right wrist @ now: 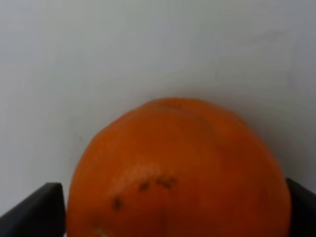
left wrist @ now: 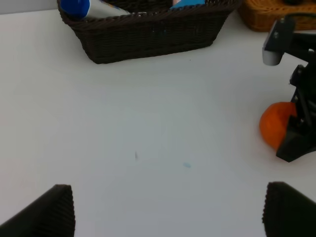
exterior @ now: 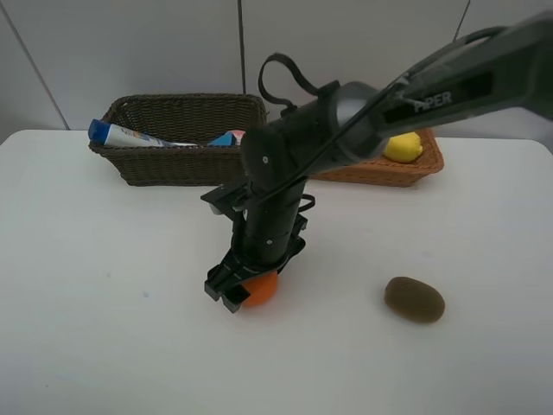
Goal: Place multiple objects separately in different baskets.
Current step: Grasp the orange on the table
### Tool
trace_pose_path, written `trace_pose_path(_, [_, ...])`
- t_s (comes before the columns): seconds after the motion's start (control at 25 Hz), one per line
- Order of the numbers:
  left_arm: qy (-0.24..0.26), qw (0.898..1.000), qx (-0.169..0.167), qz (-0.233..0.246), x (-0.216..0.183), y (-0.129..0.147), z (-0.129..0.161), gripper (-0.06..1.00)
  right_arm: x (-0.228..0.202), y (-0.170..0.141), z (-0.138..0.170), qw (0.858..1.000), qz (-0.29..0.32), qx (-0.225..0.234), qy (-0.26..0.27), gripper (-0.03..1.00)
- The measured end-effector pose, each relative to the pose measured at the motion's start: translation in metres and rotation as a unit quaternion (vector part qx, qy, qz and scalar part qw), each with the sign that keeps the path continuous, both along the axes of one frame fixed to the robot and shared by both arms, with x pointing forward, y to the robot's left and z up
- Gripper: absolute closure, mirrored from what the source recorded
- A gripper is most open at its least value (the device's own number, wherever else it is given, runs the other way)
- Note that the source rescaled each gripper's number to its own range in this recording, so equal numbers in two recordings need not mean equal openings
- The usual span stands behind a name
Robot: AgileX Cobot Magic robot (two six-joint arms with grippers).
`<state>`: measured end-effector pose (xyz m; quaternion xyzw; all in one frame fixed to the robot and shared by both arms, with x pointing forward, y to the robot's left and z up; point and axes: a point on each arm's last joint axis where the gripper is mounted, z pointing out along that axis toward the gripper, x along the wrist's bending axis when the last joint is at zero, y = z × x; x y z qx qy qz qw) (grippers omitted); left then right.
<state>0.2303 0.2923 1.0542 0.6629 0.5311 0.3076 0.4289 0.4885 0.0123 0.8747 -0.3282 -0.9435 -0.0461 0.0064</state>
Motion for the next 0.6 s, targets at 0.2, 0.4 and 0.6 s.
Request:
trace_pose_path(0.2, [0.000,1.000,0.000,0.000,0.0000,0.0000,0.0000,-0.06,0.0002,-0.0005,-0.0047,1.000,0.003,-0.006,0.001,0.03])
trace_pose_path(0.4, [0.000,1.000,0.000,0.000,0.0000,0.0000,0.0000,-0.06,0.0004,-0.0008,-0.0051,1.000,0.004,-0.007,0.000,0.25])
trace_pose_path(0.6, [0.000,1.000,0.000,0.000,0.0000,0.0000,0.0000,-0.06,0.0006,-0.0007,0.0009,1.000,0.006,-0.012,0.003,0.25])
